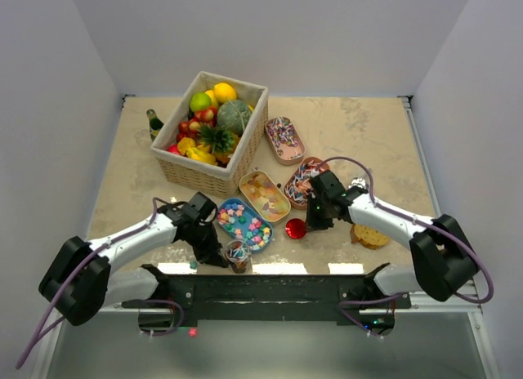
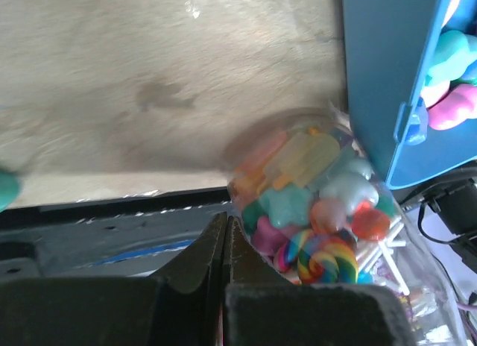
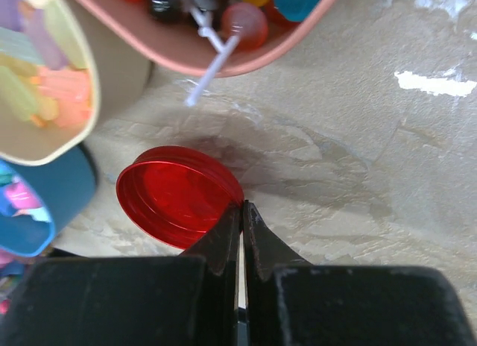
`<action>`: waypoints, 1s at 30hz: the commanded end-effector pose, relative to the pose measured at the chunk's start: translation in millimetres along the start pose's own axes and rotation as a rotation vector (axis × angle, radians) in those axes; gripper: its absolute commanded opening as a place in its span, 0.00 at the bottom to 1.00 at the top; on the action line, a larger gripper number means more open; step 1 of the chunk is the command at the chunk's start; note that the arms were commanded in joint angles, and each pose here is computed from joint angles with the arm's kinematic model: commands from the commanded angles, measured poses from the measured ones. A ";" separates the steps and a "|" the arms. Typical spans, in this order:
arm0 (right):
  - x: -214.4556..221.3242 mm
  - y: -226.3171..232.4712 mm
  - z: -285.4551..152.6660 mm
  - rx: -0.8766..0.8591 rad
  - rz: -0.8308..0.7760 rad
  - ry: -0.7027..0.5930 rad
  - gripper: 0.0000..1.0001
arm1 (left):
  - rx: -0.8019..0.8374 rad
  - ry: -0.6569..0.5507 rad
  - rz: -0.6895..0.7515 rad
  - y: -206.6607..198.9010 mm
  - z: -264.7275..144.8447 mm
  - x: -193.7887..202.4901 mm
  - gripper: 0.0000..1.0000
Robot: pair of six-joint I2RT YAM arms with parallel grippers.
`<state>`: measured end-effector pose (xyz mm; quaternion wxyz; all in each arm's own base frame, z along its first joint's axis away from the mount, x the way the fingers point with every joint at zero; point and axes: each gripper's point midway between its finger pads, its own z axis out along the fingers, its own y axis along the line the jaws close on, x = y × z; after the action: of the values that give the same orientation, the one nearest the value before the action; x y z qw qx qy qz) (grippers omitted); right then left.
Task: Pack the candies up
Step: Pick up the bottle lid at the center of the board.
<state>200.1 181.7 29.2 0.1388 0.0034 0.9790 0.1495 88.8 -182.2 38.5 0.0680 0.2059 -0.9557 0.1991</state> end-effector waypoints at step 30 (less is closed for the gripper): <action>-84.5 43.9 -129.9 -0.130 0.093 -0.361 0.00 | -0.197 -0.159 0.185 -27.3 -5.1 -36.8 0.00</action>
<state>239.5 179.9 165.4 0.2857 0.0583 0.9355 0.1995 149.0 -244.5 43.3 0.0323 0.1186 -0.9770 0.1744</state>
